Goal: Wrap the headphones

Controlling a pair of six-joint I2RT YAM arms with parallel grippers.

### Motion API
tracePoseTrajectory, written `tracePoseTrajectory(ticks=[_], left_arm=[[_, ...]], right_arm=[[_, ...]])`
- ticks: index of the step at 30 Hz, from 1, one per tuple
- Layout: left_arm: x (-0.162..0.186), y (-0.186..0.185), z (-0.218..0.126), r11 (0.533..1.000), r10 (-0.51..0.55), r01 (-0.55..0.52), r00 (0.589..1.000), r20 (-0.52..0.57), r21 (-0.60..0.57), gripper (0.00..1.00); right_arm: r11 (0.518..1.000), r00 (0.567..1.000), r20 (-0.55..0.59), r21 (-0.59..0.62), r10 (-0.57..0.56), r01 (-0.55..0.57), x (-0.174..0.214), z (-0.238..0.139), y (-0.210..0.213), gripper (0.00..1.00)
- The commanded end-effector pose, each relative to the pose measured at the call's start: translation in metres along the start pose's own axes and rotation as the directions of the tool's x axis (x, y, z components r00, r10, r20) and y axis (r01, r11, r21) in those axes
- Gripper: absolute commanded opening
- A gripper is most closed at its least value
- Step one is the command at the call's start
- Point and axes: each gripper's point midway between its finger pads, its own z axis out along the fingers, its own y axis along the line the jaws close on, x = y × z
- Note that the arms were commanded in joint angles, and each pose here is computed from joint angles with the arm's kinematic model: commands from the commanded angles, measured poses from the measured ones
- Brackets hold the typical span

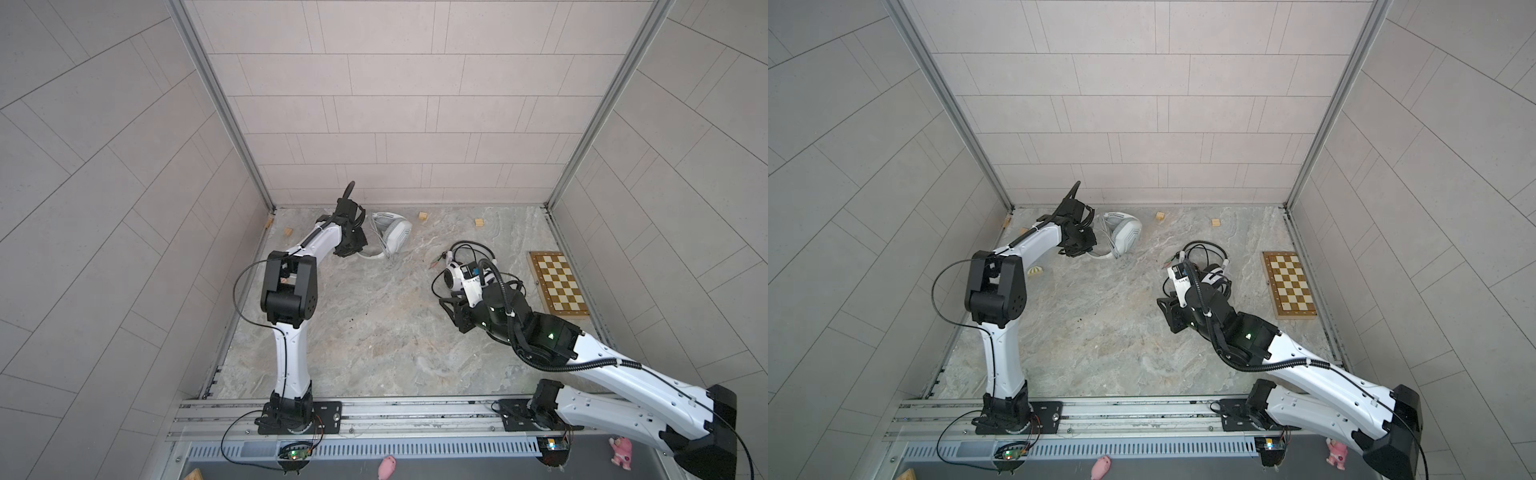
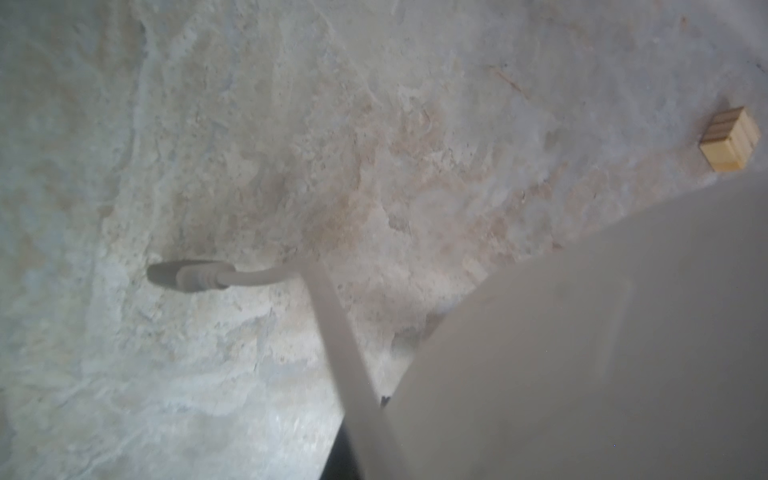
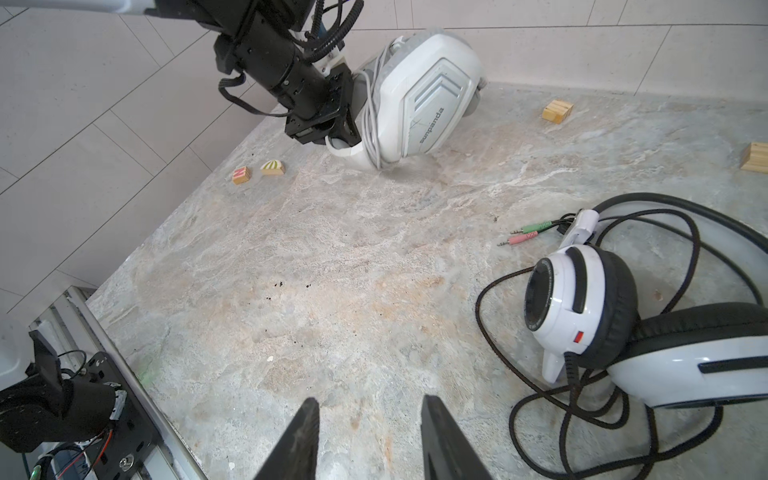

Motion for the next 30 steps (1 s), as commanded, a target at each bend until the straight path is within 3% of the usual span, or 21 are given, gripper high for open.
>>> tracePoseTrajectory(ticks=[1,8,14,20,30], left_arm=[[0.007,0.016,0.007,0.999,-0.025,0.02,0.995,-0.099,-0.048,0.0],[0.013,0.044,0.037,0.991,-0.048,0.029,0.988,-0.145,-0.132,0.0],[0.019,0.049,0.039,0.988,-0.051,0.026,0.985,-0.164,-0.149,0.01],[0.021,0.051,0.021,0.986,-0.031,0.009,0.991,-0.134,-0.166,0.22],[0.023,0.054,-0.015,0.983,-0.005,-0.011,0.997,-0.083,-0.183,0.45]], right_arm=[[0.999,1.0,0.004,0.03,0.017,-0.017,0.003,-0.008,-0.011,0.42],[0.999,1.0,-0.009,0.027,0.03,-0.03,0.011,-0.008,-0.014,0.42],[0.999,0.999,-0.015,0.026,0.031,-0.031,0.013,-0.006,-0.015,0.42],[0.999,0.999,-0.01,0.02,0.038,-0.038,0.013,-0.006,-0.014,0.42],[0.999,0.999,-0.013,0.023,0.041,-0.04,0.016,-0.006,-0.015,0.41]])
